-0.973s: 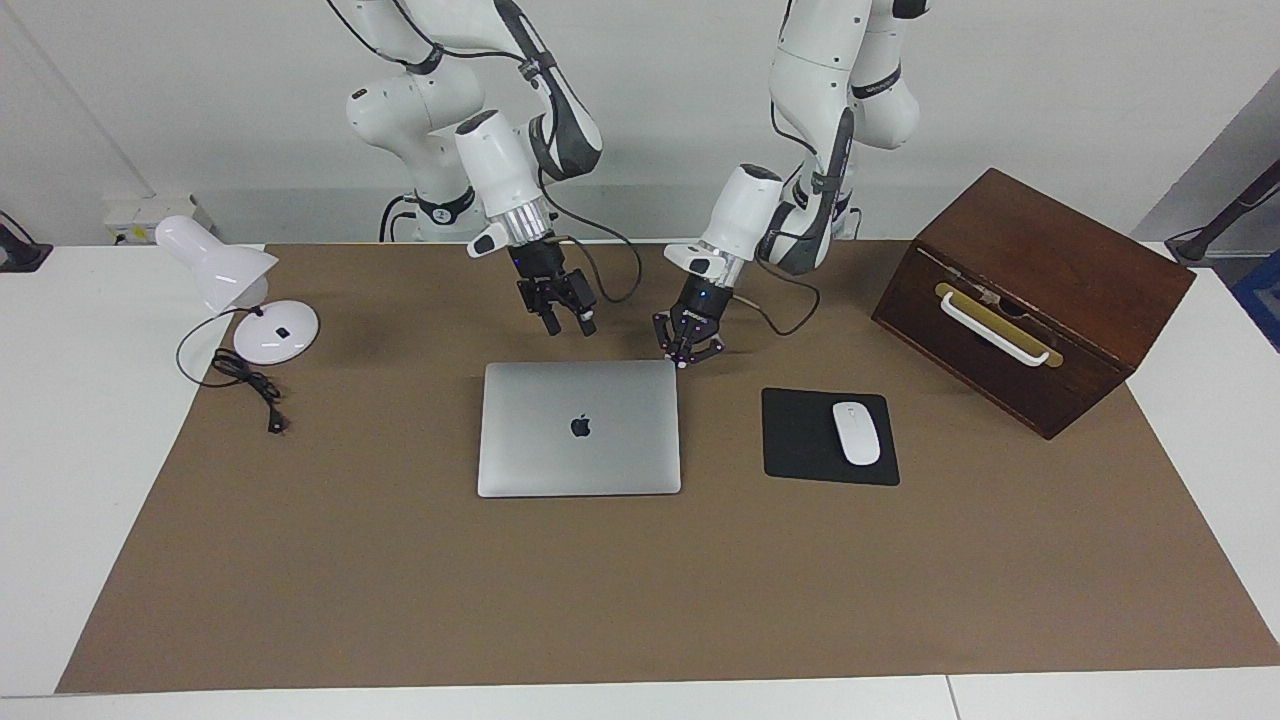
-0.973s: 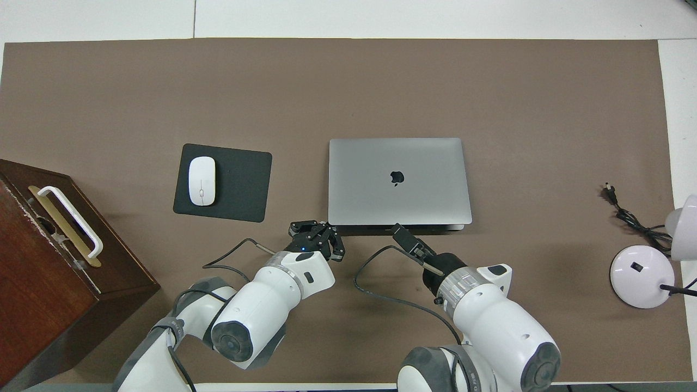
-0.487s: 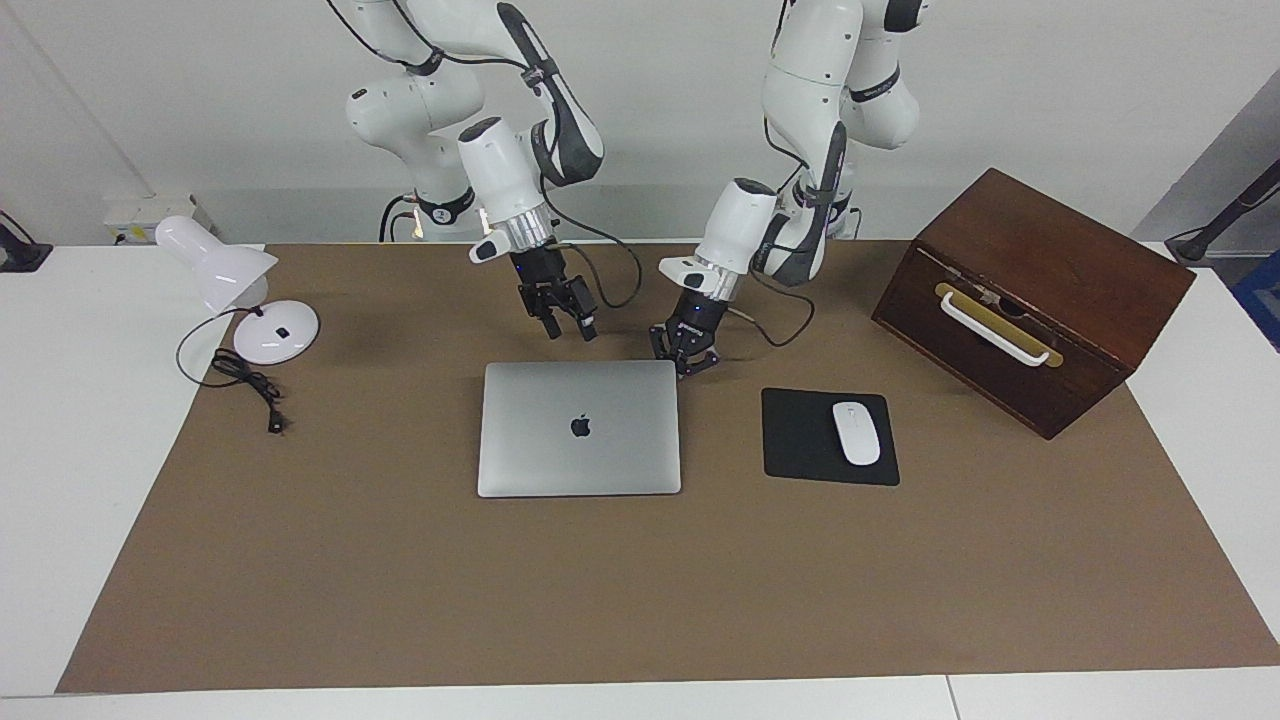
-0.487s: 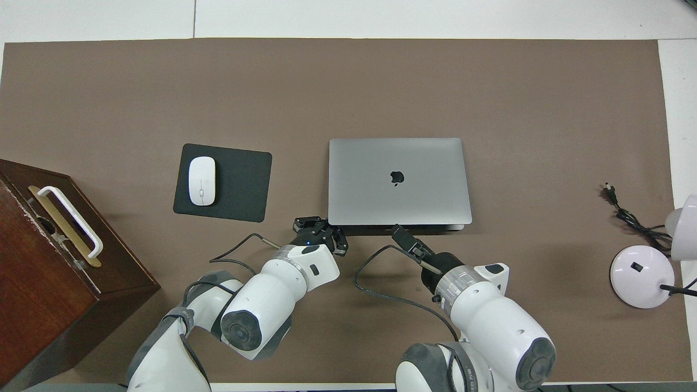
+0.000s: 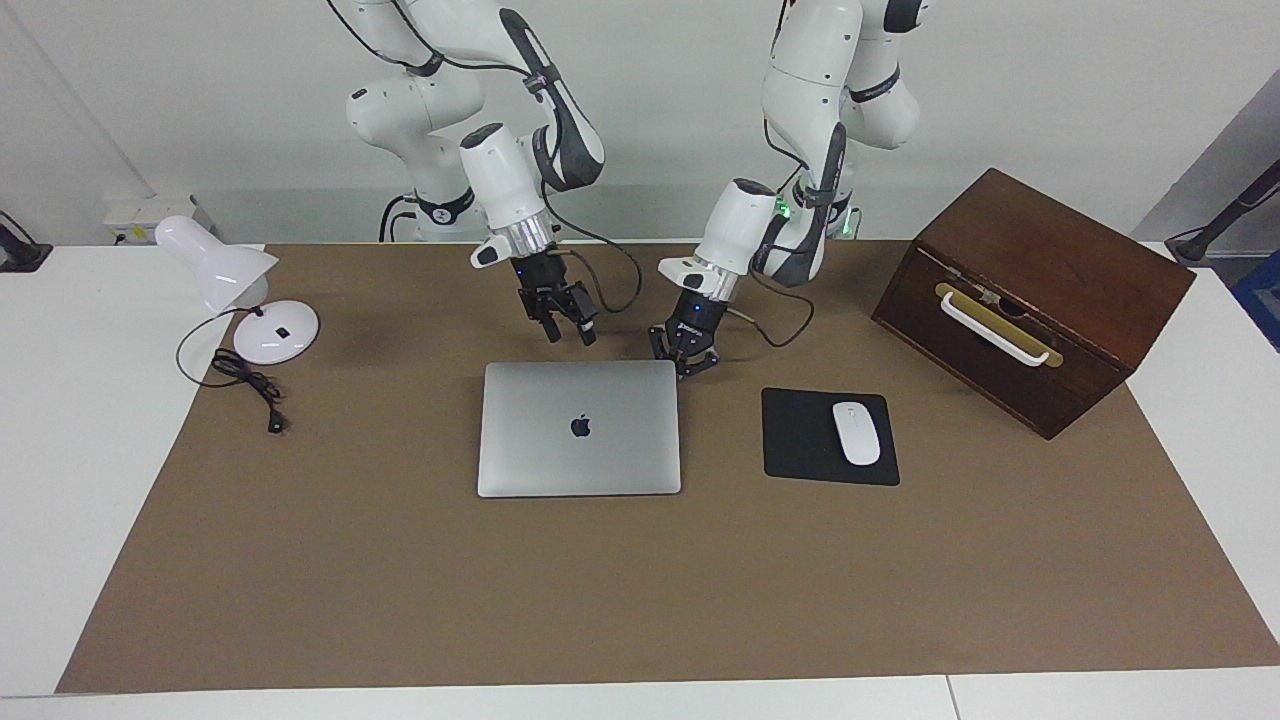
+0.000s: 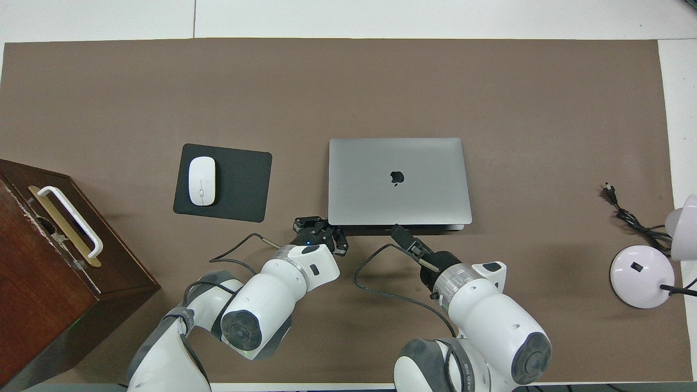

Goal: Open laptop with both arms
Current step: 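Press the left gripper on the laptop while the right gripper reaches the lid, then wedge the right gripper under the laptop lid and lift it upward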

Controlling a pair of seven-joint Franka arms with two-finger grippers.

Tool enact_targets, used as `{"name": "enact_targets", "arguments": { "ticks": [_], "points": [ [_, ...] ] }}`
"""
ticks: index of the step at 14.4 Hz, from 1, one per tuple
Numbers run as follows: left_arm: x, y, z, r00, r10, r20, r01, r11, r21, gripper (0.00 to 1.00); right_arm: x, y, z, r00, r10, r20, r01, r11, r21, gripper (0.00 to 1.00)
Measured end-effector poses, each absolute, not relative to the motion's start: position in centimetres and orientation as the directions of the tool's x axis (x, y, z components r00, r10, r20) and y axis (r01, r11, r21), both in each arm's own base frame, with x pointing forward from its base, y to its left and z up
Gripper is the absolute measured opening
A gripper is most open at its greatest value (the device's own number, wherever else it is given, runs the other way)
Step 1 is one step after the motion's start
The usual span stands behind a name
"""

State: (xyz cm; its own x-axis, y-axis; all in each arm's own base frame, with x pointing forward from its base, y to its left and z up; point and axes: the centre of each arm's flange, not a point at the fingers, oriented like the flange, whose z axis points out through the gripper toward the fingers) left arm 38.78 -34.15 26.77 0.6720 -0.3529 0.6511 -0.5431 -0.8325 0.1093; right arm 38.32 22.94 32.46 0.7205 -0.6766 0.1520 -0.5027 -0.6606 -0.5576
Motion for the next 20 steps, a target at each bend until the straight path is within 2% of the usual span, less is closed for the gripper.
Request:
{"name": "enact_targets", "arguments": {
  "ticks": [14,20],
  "points": [
    [38.8,-34.1,26.8,0.672,-0.353,0.651,-0.543,-0.832,0.109,0.01,43.1,22.9,32.9,0.693,-0.704,0.157,-0.512,-0.634,-0.58,1.0],
    [38.8,-34.1,26.7,0.671,-0.353,0.652,-0.543,-0.832,0.109,0.01,43.6,23.1,32.8,0.694,-0.703,0.154,-0.512,-0.633,-0.58,1.0]
  ]
}}
